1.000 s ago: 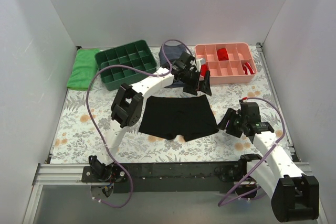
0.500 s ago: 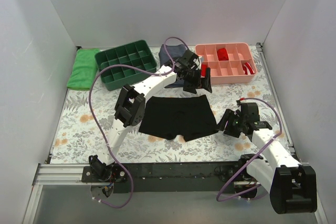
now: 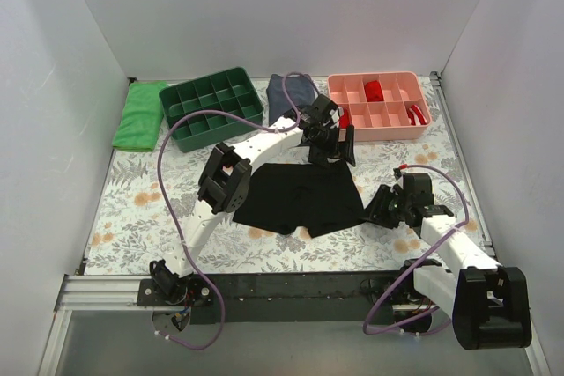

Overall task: Roll the underwear
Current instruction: Fold the underwear at the center of the board.

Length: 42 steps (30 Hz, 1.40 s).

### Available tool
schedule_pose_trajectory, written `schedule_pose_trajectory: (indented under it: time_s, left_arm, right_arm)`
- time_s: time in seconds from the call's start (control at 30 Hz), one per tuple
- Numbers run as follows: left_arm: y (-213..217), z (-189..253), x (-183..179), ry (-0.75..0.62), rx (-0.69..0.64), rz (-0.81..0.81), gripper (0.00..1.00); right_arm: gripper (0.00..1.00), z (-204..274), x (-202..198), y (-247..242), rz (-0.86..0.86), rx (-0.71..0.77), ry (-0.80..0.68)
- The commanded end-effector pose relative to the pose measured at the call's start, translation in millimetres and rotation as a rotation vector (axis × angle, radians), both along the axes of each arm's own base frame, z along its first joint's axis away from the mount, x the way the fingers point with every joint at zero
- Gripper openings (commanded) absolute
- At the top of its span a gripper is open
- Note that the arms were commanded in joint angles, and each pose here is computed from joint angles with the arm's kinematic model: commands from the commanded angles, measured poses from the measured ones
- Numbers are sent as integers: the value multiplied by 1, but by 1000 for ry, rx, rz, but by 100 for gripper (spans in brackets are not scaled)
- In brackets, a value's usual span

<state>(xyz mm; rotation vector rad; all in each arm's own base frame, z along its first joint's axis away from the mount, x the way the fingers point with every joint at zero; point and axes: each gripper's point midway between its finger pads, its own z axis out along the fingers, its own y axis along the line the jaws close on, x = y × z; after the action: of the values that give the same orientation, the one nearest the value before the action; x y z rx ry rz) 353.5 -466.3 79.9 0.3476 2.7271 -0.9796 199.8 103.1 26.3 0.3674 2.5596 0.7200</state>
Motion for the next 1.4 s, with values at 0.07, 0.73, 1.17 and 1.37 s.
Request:
schedule_pose_trajectory:
  time_s: [0.07,0.73,1.17,1.37]
  left_arm:
    - [29,20,0,-63,68,64,92]
    - [163,41,-37,-98,90,285,98]
    - [202,11,-52,-99,118,372,96]
    - [220,-13,-48,-73,177,415,96]
  right_arm:
    - [29,-11,-7,-2,7,-11,36]
    - [1,-14,-17,-12,-38,-52,29]
    - [1,-10,-14,-6,-3,-28,29]
    - [1,-6,-11,-3,23,-19,16]
